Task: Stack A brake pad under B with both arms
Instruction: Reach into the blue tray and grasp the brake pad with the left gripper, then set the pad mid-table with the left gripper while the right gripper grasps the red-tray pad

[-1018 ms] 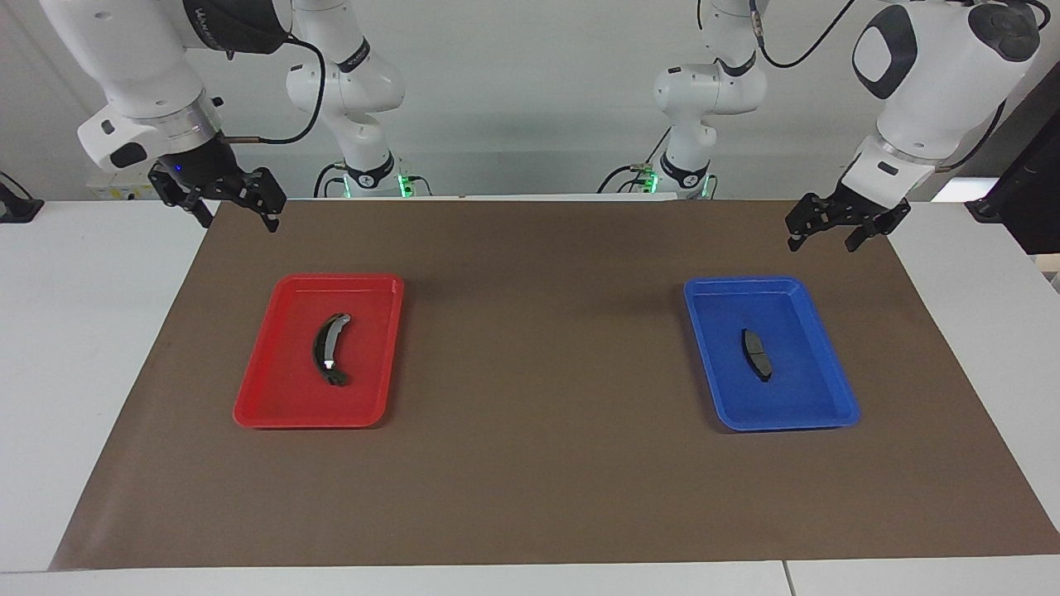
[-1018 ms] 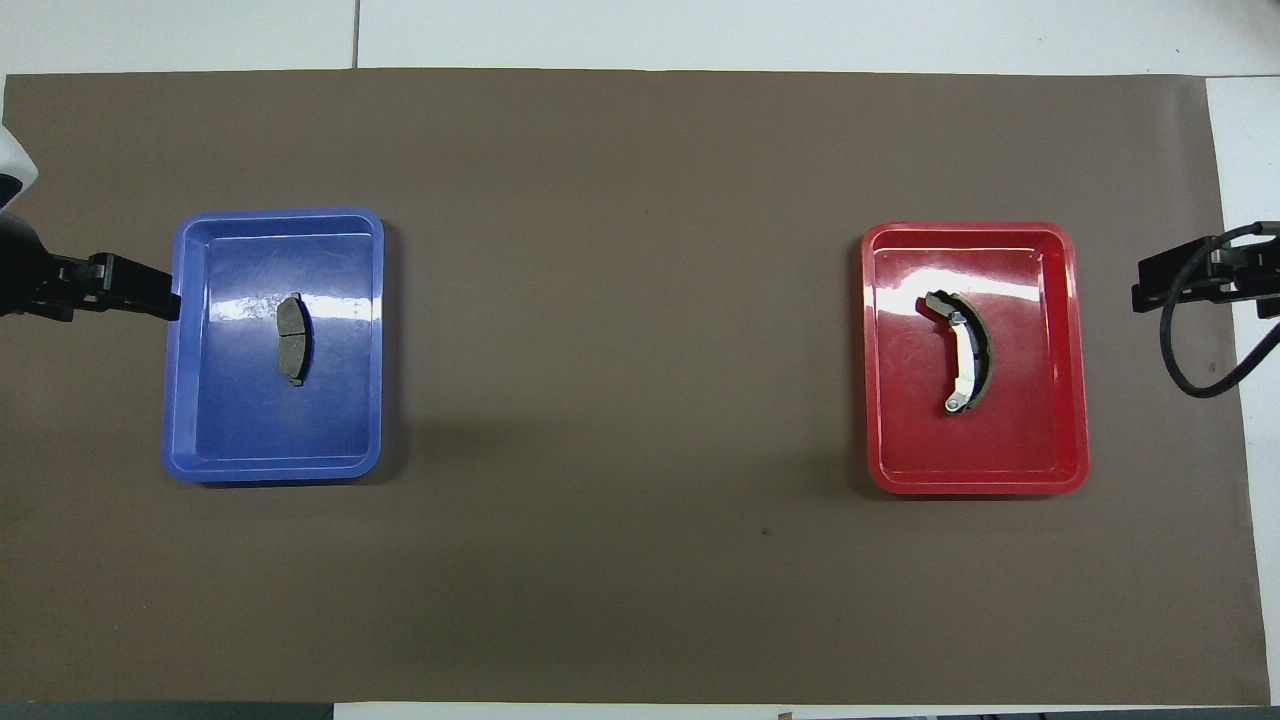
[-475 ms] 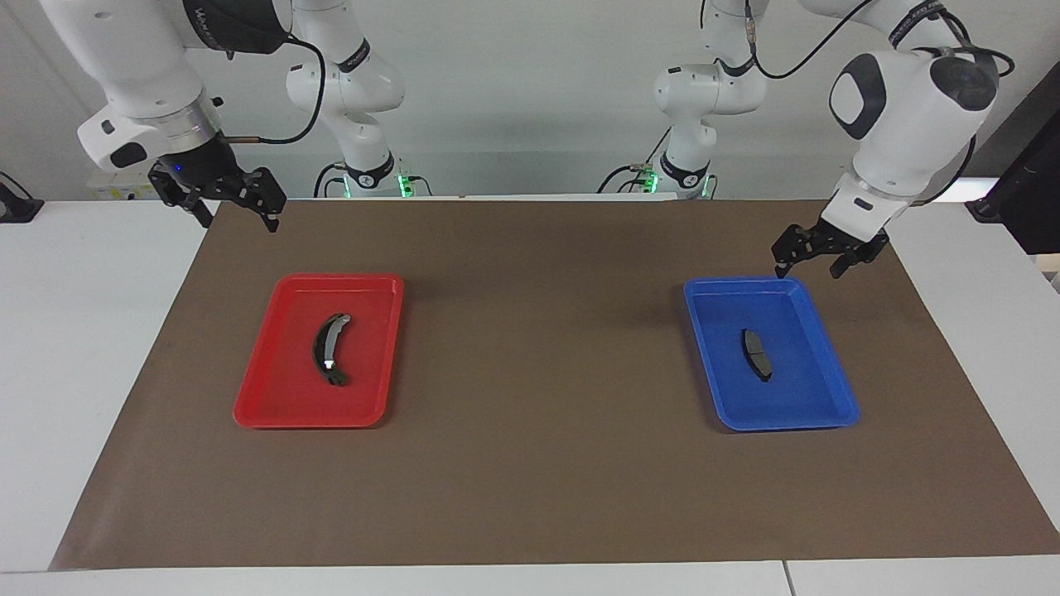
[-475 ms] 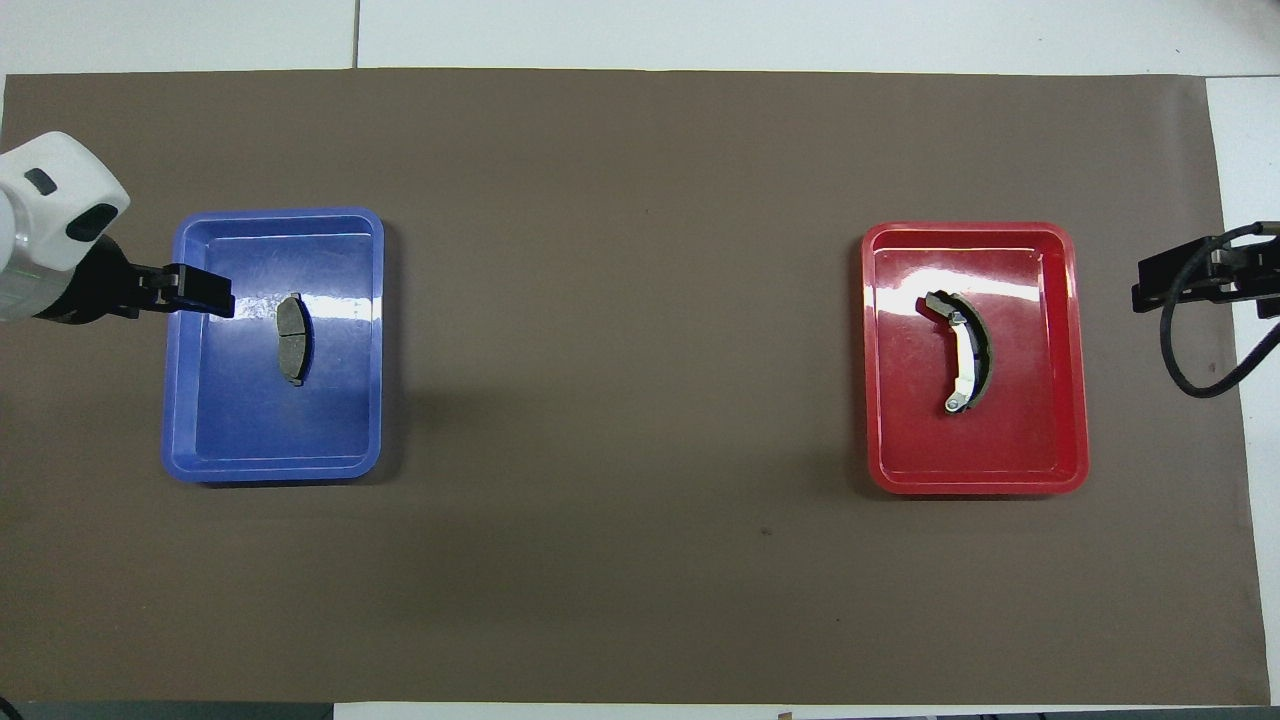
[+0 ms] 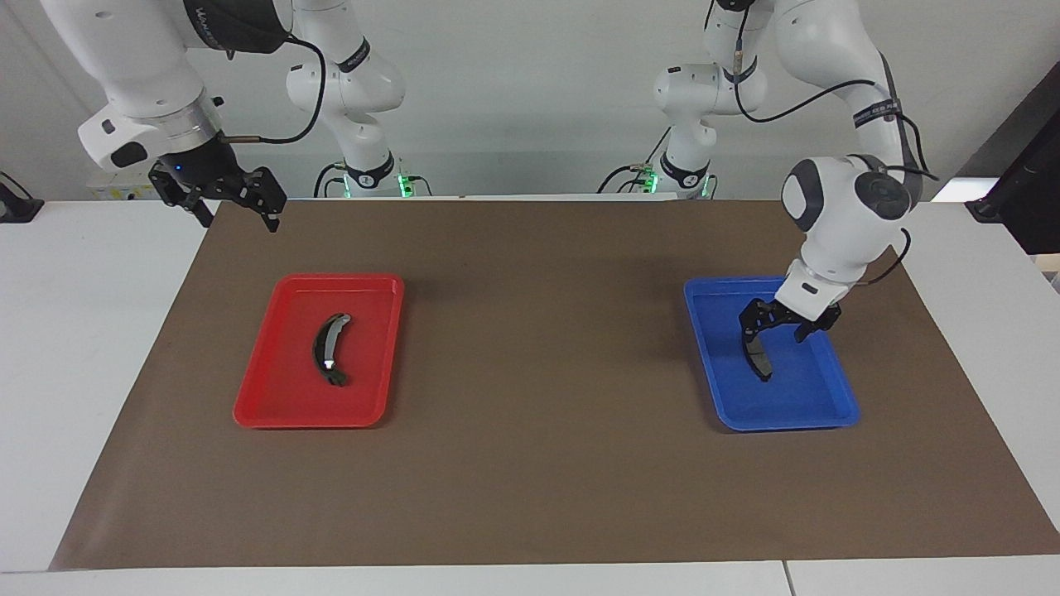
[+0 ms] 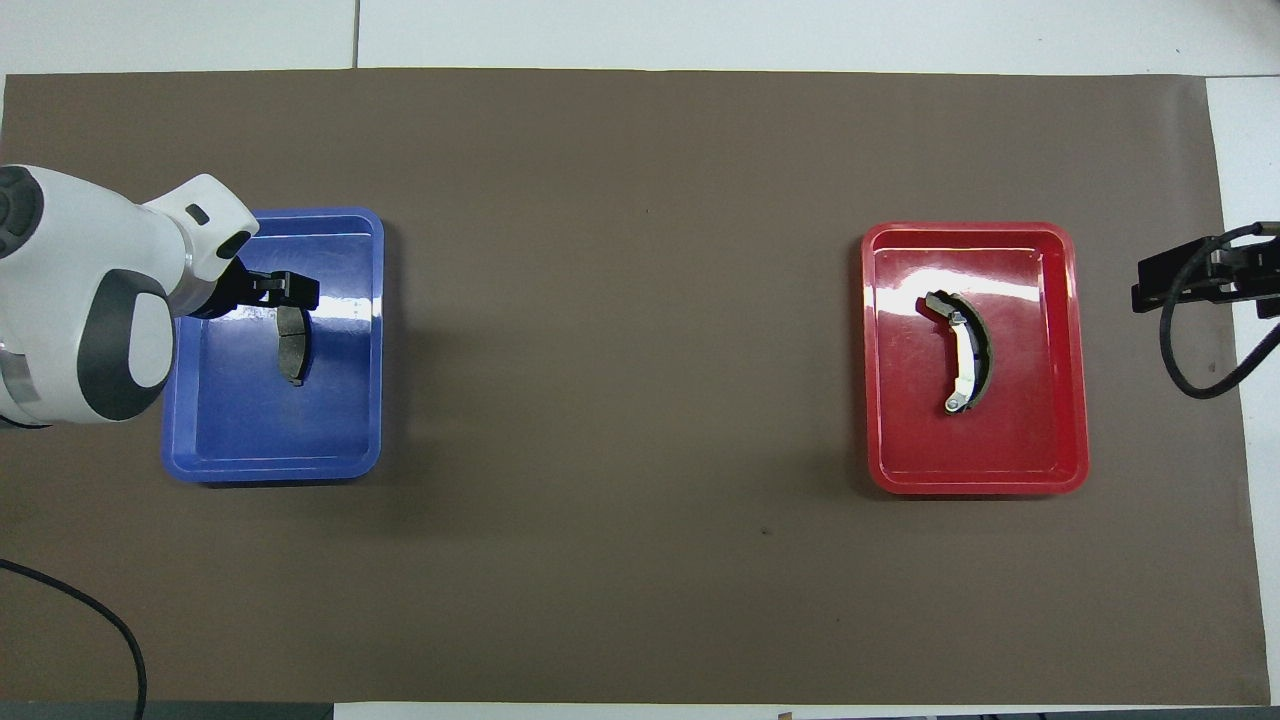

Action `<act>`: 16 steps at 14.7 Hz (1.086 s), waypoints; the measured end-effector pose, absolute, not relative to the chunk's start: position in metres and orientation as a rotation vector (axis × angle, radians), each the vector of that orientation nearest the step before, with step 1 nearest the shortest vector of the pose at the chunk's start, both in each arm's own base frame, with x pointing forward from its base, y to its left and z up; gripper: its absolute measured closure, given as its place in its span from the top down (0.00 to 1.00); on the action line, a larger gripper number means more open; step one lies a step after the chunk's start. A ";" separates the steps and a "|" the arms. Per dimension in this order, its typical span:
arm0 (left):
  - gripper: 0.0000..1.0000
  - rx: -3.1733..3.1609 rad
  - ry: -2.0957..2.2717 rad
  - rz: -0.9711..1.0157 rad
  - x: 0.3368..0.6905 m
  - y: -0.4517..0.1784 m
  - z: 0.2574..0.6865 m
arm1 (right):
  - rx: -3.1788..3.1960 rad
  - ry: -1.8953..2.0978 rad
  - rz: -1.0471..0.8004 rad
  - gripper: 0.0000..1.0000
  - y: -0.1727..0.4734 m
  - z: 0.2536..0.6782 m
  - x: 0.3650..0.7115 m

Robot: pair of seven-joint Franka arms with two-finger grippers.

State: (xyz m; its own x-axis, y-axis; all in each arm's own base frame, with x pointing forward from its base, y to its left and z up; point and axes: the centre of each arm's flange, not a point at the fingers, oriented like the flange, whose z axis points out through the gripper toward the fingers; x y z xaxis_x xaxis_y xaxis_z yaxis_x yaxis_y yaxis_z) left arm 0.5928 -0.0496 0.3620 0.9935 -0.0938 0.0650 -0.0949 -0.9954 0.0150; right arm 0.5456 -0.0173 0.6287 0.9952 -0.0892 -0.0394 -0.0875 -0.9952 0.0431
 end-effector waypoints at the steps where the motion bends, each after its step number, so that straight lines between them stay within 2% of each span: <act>1: 0.98 3.119 -0.146 0.111 0.590 -0.049 0.347 | 3.097 -0.137 -0.064 1.00 -0.017 0.629 0.546; 4: 0.98 3.123 -0.133 0.097 0.586 -0.044 0.316 | 3.097 -0.137 -0.063 1.00 -0.017 0.629 0.545; 8: 0.96 3.125 -0.121 0.071 0.585 -0.040 0.303 | 3.097 -0.137 -0.063 1.00 -0.017 0.629 0.545; 9: 0.90 3.126 -0.120 0.066 0.584 -0.039 0.302 | 3.097 -0.137 -0.063 1.00 -0.017 0.629 0.545; 10: 0.90 3.126 -0.118 0.062 0.583 -0.038 0.301 | 3.097 -0.136 -0.062 1.00 -0.017 0.629 0.545; 11: 0.81 3.127 -0.133 0.059 0.583 -0.035 0.300 | 3.097 -0.136 -0.062 1.00 -0.017 0.629 0.545; 12: 0.66 3.125 -0.180 0.054 0.582 -0.032 0.299 | 3.097 -0.136 -0.061 1.00 -0.017 0.630 0.545; 14: 0.44 3.118 -0.294 0.050 0.582 -0.025 0.300 | 3.097 -0.136 -0.060 1.00 -0.017 0.630 0.545; 16: 0.40 3.113 -0.337 0.033 0.581 -0.020 0.300 | 3.097 -0.136 -0.060 1.00 -0.017 0.630 0.545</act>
State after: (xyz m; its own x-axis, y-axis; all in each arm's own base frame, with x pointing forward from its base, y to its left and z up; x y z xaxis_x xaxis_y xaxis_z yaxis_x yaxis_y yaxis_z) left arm 0.5808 -0.0199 0.3005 0.9766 -0.2139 0.0220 -0.2142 -0.9768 0.0078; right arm 0.5447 -0.0169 0.6303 0.9954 -0.0885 -0.0367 -0.0869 -0.9953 0.0428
